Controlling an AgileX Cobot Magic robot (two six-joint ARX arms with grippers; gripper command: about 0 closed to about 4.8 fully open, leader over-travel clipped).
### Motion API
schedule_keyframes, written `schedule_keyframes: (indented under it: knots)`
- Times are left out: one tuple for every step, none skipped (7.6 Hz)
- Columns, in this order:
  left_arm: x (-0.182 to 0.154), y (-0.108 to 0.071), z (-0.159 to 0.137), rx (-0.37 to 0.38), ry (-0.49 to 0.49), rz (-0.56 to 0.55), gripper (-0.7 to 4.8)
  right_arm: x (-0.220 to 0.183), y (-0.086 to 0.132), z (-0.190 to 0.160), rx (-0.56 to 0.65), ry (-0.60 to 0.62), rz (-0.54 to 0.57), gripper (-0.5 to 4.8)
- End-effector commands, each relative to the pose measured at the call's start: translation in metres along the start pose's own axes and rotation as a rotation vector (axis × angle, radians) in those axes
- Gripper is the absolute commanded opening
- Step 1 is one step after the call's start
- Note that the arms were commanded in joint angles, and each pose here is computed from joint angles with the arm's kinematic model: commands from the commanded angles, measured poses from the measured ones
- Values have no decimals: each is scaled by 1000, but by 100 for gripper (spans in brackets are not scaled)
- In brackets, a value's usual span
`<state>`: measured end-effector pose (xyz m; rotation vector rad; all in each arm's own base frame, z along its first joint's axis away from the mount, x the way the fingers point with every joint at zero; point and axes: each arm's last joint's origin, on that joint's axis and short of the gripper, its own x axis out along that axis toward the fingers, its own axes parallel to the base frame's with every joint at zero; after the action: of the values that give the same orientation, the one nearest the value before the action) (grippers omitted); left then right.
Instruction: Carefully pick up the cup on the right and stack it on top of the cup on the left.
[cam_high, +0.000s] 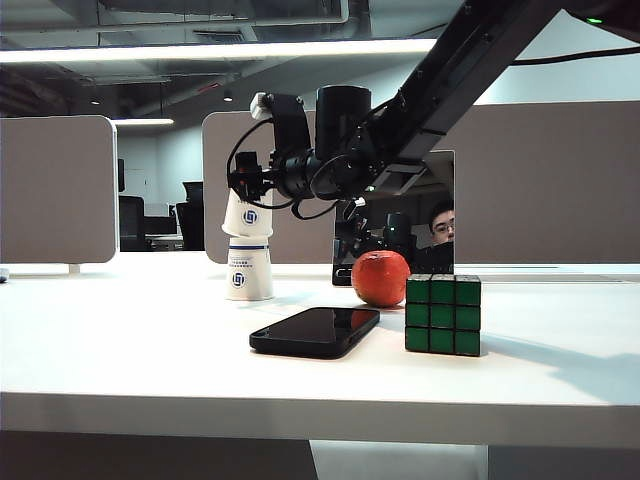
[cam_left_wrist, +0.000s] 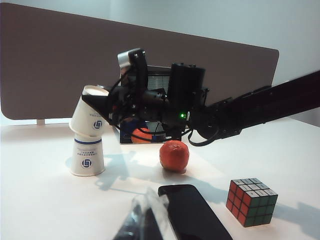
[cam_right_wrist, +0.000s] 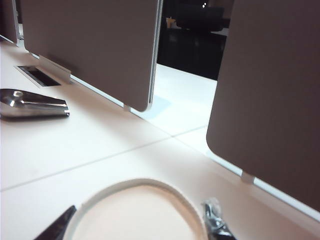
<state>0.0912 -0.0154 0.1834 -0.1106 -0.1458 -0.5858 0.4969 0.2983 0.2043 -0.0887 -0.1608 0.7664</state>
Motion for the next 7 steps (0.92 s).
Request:
schedule_keyframes:
  knots:
    - [0, -1, 1, 4, -7, -11, -6, 1, 1, -13, 15, 51, 1, 305]
    - [0, -1, 1, 4, -8, -11, -6, 0, 2, -29, 35, 137, -7, 305]
    - [0, -1, 1, 4, -8, -11, -6, 0, 3, -32, 42, 166, -6, 305]
    - [0, -1, 1, 4, -8, -10, -6, 0, 3, -33, 46, 184, -4, 305]
    - [0, -1, 1, 4, -8, -10, -6, -1, 3, -37, 58, 219, 0, 305]
    - [0, -1, 1, 4, -8, -10, -6, -2, 4, -39, 64, 243, 1, 305]
    - [0, -1, 1, 5, -8, -10, -6, -2, 4, -39, 63, 240, 2, 305]
